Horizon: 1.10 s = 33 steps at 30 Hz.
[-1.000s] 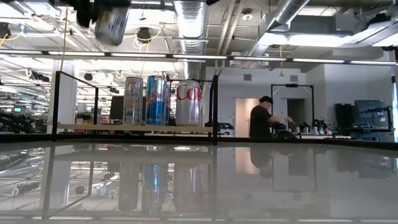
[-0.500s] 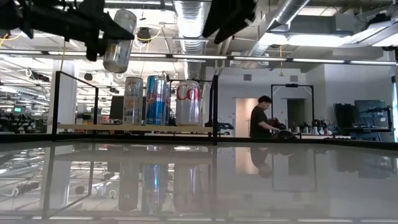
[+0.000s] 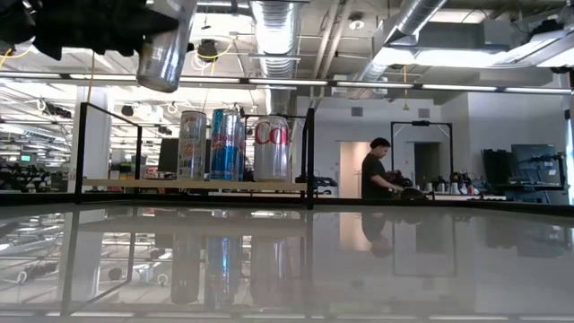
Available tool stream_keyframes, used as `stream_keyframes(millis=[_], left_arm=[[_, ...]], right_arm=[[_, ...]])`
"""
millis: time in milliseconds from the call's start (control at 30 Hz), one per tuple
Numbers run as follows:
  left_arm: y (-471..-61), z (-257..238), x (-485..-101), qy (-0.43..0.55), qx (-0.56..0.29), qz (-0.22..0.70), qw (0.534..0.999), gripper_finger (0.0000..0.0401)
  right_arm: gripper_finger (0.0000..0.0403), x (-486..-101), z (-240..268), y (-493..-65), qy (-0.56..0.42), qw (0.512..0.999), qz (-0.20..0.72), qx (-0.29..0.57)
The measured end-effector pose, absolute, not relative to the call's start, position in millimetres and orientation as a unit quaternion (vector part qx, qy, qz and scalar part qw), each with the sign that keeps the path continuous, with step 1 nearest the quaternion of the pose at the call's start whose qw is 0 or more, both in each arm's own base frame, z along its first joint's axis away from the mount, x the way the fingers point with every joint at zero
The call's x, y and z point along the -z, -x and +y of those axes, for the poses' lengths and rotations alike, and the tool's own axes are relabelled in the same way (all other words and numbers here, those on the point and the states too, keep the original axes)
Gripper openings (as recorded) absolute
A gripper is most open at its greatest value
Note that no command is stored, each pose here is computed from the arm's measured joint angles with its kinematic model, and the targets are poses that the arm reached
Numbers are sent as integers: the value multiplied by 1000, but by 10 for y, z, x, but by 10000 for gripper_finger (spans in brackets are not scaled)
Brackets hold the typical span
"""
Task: Place canned beverage on shelf
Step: Put the orange soda can on the shelf
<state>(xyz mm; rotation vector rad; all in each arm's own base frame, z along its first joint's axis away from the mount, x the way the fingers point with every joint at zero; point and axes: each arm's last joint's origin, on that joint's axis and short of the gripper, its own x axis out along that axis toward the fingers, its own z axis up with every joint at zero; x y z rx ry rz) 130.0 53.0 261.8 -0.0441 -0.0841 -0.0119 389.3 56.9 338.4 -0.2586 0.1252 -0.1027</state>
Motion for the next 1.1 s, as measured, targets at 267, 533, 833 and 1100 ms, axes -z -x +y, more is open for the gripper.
stream_keyframes(millis=[267,533,833,1100], left_arm=[[-1405,299,-2610,19,86,-40,995,234],[-1588,37,-2590,-12,105,-52,993,234],[-1786,-23,-2510,-21,82,-47,995,234],[-1921,-23,-2445,-13,83,-50,995,234]], right_arm=[[380,-3383,248,-4034,58,998,0,-6],[380,-3145,311,-4293,59,997,-32,-24],[380,-3133,341,-4412,59,997,-35,-26],[377,-3107,401,-4409,61,997,-21,-34]])
